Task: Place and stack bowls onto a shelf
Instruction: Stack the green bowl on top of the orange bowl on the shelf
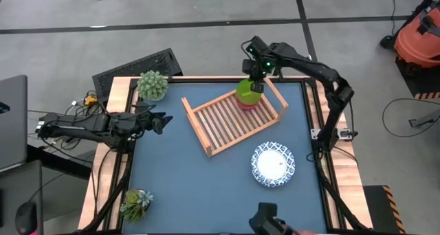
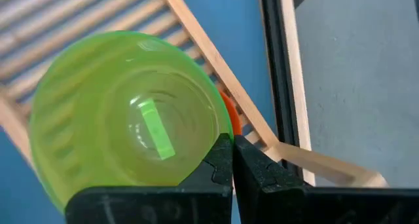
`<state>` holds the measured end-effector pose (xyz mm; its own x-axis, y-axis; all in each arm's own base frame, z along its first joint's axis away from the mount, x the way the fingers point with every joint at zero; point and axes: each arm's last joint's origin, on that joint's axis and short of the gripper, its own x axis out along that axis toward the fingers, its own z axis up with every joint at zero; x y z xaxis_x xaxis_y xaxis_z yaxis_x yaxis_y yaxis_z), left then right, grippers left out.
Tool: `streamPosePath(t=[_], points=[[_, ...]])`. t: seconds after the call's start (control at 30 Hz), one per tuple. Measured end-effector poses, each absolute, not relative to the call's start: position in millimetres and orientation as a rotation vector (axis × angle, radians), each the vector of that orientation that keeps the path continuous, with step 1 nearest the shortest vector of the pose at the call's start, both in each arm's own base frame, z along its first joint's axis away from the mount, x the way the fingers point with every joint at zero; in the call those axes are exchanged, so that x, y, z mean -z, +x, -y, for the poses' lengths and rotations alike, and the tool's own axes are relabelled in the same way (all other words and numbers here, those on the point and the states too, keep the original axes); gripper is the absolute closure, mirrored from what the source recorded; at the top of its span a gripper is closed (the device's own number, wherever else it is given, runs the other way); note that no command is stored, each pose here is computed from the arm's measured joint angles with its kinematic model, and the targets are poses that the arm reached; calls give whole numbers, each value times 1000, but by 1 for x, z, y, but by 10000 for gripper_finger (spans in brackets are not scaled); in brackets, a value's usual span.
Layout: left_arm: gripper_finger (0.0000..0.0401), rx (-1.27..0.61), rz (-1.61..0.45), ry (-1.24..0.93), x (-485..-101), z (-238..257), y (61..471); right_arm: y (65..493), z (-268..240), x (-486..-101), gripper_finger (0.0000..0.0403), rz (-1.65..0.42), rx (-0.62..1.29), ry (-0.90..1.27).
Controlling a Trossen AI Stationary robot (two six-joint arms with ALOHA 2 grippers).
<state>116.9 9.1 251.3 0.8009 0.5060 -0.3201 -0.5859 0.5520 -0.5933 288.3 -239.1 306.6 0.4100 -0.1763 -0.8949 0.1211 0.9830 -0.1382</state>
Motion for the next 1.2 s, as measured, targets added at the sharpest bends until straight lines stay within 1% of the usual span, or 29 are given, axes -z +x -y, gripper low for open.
streamPosePath(t=[0.13, 0.27, 0.4, 0.53, 0.77, 1.07, 1.2], points=[[127, -664, -105, -750, -251, -10, 117, 292, 255, -284, 383, -1180, 161, -56], [127, -682, -107, -757, -250, -10, 116, 291, 266, -270, 383, -1207, 137, -46], [127, -690, -102, -756, -250, -10, 116, 290, 272, -262, 383, -1215, 114, -31], [127, -706, -93, -751, -250, -11, 116, 291, 273, -262, 383, -1205, 110, -42], [127, -711, -90, -749, -250, -11, 115, 289, 275, -262, 348, -1193, 105, -28], [127, -711, -92, -746, -250, -11, 115, 289, 275, -262, 337, -1192, 100, -27], [127, -710, -92, -746, -250, -11, 115, 288, 274, -262, 309, -1189, 89, -18]])
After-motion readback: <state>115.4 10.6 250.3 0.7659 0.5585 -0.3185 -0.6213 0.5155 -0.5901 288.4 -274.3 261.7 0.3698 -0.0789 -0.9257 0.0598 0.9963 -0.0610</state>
